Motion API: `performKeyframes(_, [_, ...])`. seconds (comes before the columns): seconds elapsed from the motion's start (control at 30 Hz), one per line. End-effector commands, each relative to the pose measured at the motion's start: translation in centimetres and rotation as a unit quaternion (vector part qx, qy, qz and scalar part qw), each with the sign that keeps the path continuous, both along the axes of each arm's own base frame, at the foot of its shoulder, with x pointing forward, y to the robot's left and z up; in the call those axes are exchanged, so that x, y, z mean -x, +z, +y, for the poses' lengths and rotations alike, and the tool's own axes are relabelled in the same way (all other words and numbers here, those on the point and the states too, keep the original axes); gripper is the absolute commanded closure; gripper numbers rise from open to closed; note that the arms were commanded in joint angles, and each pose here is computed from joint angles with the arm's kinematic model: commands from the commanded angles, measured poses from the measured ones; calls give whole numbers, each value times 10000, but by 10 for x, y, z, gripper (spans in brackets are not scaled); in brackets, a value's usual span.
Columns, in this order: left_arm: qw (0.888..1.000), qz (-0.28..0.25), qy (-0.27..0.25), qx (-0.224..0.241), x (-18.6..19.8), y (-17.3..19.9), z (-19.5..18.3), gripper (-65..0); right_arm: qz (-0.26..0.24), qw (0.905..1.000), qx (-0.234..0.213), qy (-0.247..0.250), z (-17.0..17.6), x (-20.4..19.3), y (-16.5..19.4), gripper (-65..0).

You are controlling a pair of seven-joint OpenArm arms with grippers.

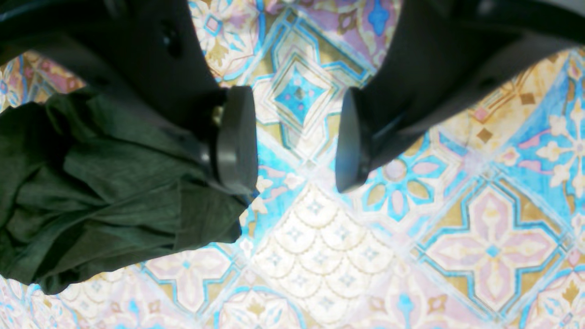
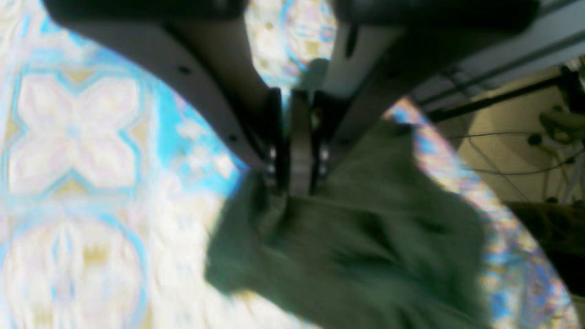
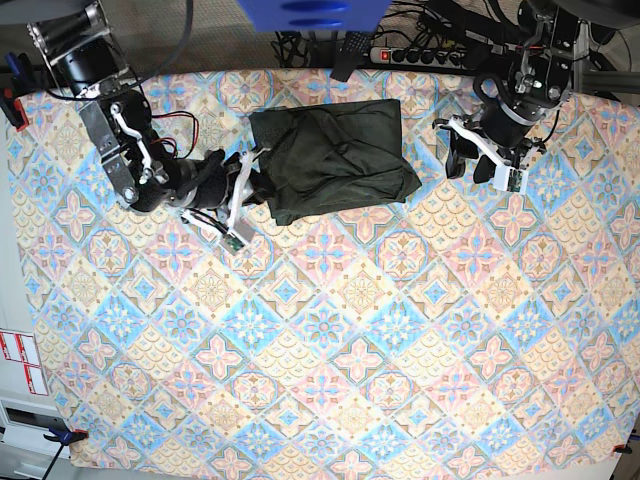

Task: Fold the T-shirt properly
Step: 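Press the bundle edge with the right gripper, then withdraw it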

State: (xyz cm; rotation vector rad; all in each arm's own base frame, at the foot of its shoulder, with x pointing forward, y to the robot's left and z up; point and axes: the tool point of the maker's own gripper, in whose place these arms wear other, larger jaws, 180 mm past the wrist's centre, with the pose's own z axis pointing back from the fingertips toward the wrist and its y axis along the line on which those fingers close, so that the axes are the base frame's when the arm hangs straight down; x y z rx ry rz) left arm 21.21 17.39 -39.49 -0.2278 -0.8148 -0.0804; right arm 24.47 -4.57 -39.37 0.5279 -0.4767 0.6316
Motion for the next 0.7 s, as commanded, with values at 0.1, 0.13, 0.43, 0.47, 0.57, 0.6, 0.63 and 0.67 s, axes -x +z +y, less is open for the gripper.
performKeyframes(0.1, [9999, -159, 5, -7, -5, 8, 2, -252, -261, 9966, -190, 755, 35, 18, 28, -20])
performKeyframes(0.13, [9999, -159, 5, -7, -5, 8, 2, -252, -232, 9954, -198, 911, 41, 26, 29, -20])
performKeyframes(0.43, [9999, -98, 26, -36, -3, 4, 5, -252, -279, 9758, -91, 2165, 83, 57, 29, -23])
performKeyframes(0.47, [10000, -70, 37, -42, -2, 2, 6, -252, -323, 9730, -40, 2284, 85, 56, 30, -23])
performKeyframes(0.57, [10000, -26, 51, -49, -1, -1, 7, -252, -435, 9624, 213, 2672, 88, 54, 32, -36])
performKeyframes(0.6, [10000, -15, 48, -47, -1, -2, 7, -252, -455, 9584, 311, 2800, 88, 54, 32, -49])
performKeyframes(0.63, [10000, -8, 51, -49, -1, -3, 7, -252, -482, 9552, 378, 2896, 88, 54, 32, -59])
performKeyframes(0.67, [10000, -2, 58, -51, 0, -3, 7, -252, -506, 9529, 434, 2957, 88, 53, 33, -70])
